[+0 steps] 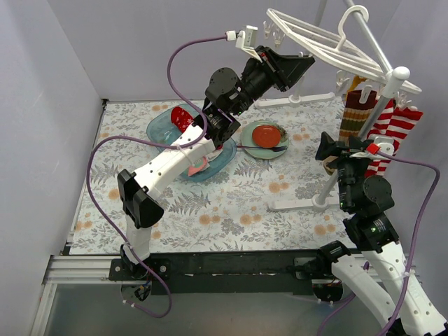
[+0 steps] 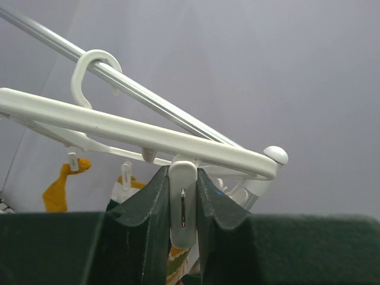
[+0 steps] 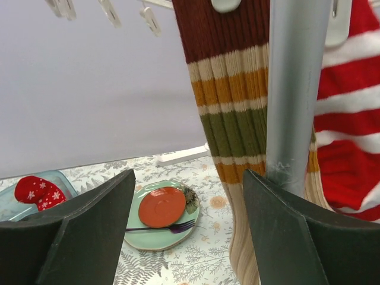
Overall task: Remove the socks clipped to the hanger
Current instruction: Remove the sock from the hanger.
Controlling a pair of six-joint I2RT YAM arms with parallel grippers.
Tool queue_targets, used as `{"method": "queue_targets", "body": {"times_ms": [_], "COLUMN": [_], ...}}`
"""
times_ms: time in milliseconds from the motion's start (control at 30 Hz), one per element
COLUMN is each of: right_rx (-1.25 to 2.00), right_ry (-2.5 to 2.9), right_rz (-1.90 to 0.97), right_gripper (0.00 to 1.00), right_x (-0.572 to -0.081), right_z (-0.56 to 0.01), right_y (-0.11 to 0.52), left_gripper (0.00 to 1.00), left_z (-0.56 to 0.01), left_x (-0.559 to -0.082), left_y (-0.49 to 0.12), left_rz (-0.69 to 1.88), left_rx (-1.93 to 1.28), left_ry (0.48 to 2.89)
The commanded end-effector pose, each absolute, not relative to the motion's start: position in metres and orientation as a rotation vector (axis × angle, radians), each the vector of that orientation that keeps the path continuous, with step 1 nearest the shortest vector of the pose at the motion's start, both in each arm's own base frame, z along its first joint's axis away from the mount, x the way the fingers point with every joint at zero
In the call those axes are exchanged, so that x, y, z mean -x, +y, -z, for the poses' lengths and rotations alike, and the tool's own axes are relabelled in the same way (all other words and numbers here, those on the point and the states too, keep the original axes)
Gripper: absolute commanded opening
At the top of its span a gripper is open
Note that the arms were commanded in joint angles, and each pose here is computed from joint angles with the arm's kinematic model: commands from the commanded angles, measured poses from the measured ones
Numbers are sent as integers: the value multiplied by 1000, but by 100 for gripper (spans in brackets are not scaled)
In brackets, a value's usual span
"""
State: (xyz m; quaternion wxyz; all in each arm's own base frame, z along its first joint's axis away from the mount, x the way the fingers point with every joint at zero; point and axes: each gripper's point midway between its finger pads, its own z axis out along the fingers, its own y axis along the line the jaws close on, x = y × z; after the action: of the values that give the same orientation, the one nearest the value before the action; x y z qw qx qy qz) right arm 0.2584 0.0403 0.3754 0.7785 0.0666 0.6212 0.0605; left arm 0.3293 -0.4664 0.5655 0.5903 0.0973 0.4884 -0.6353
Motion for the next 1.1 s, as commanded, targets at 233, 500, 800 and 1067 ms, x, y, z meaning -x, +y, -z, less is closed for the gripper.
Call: {"method": "queue_targets", "body": {"times_ms": [233, 500, 800, 1067], "right_rx": [-188, -188, -160, 41], "right_ry": [1280, 1277, 1282, 1310], "right_rz": [-99, -94, -98, -210], "right_gripper": [81, 81, 81, 81], "right_x": [-252, -252, -254, -263], "right_z": [-392, -394, -394, -398], "right_y": [27, 26, 31, 72], "left_gripper": [0, 0, 0, 0], "left_z": [-543, -480, -469, -478], "left_x": [-399, -472, -496, -498], "left_y": [-429, -420, -409, -406], "left_rz": [1410, 1353, 1273, 1284], "left_rx": [-51, 32, 62, 57], "left_ry": [1200, 1329, 1329, 1303]}}
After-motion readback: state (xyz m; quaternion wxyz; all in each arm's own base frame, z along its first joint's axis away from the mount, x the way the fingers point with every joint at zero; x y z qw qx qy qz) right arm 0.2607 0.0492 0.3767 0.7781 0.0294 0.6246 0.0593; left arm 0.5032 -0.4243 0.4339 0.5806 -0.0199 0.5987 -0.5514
